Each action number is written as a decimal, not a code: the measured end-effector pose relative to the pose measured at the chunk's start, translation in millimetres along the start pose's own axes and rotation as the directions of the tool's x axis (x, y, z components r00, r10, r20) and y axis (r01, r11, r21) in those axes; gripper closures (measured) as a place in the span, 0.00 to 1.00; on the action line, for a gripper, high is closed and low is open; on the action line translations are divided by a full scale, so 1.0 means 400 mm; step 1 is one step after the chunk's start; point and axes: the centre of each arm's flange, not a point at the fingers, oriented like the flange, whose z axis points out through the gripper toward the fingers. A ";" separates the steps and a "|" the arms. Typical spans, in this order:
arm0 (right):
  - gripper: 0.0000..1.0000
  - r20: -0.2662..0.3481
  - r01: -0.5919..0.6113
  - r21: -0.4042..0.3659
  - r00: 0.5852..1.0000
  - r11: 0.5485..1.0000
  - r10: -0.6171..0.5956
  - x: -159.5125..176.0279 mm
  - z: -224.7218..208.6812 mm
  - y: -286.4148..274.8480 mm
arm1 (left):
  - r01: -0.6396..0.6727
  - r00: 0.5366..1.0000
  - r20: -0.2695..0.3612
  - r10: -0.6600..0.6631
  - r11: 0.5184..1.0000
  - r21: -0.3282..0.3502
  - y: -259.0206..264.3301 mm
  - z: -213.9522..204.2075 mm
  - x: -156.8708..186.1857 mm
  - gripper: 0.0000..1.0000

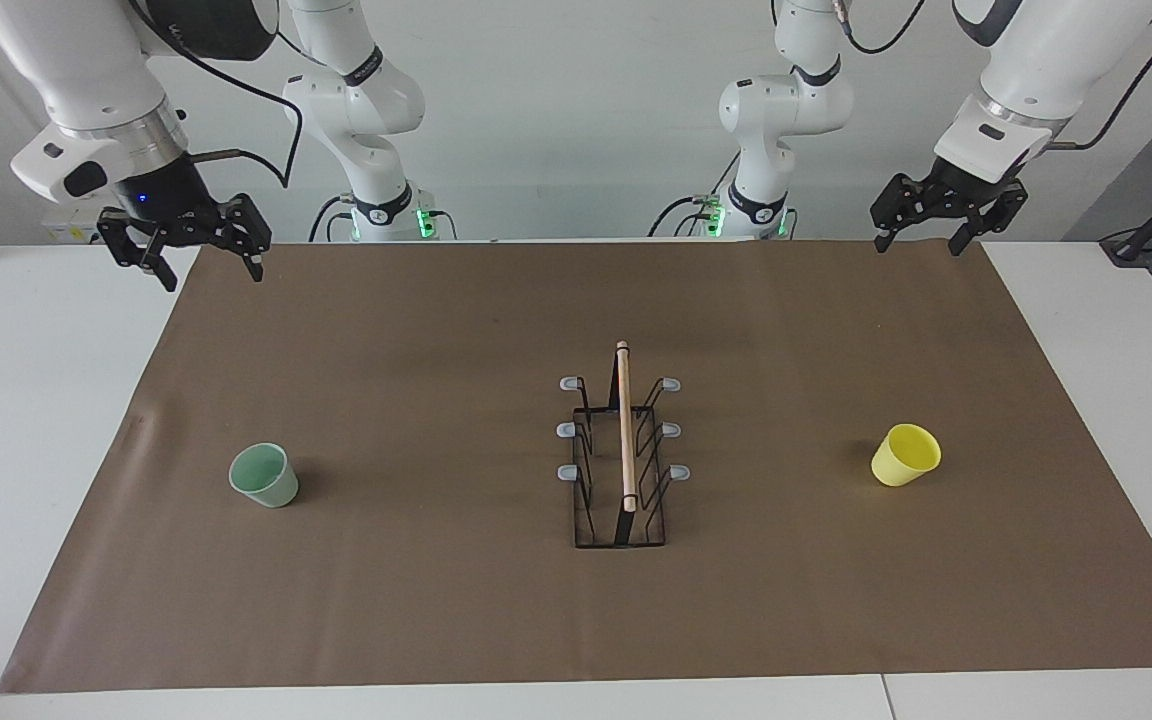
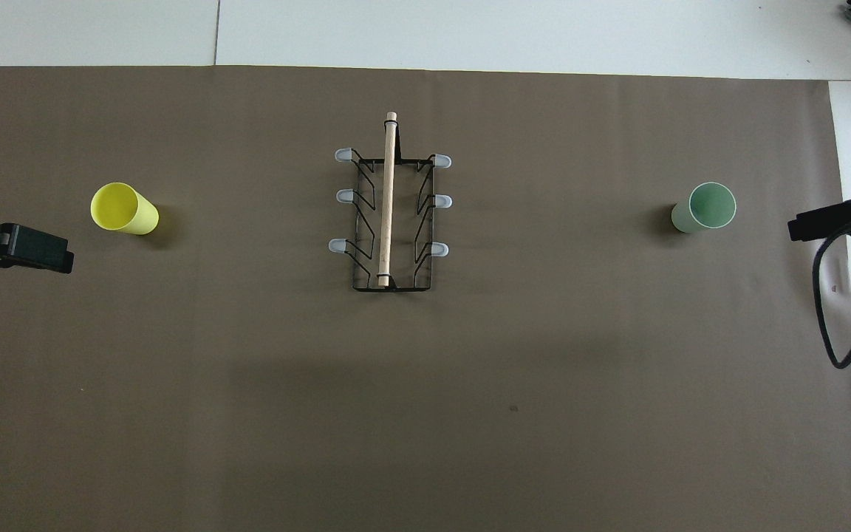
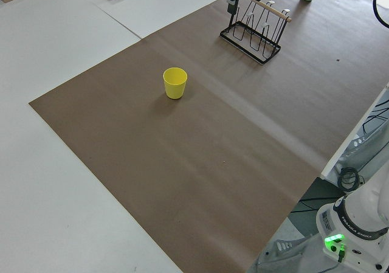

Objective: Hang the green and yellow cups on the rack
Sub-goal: 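Move the right gripper toward the green cup while the left gripper opens, then grasp the yellow cup with the left gripper while the right gripper grasps the green cup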

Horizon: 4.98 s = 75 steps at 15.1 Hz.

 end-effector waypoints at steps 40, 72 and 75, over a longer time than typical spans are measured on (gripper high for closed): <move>0.00 0.507 0.941 -0.218 0.336 0.259 -0.794 0.077 0.243 -0.226 | 0.983 -0.104 0.654 -0.750 -0.177 -0.046 -0.698 0.735 0.214 0.00; 0.00 0.796 0.968 -0.118 -0.040 -0.220 -0.604 0.086 0.983 -0.393 | 0.874 -0.090 0.894 -0.438 -0.465 -0.139 -0.602 1.024 0.128 0.00; 0.00 0.807 0.966 -0.118 -0.041 -0.229 -0.589 0.088 0.979 -0.370 | 0.866 -0.092 0.896 -0.434 -0.479 -0.143 -0.590 1.029 0.131 0.00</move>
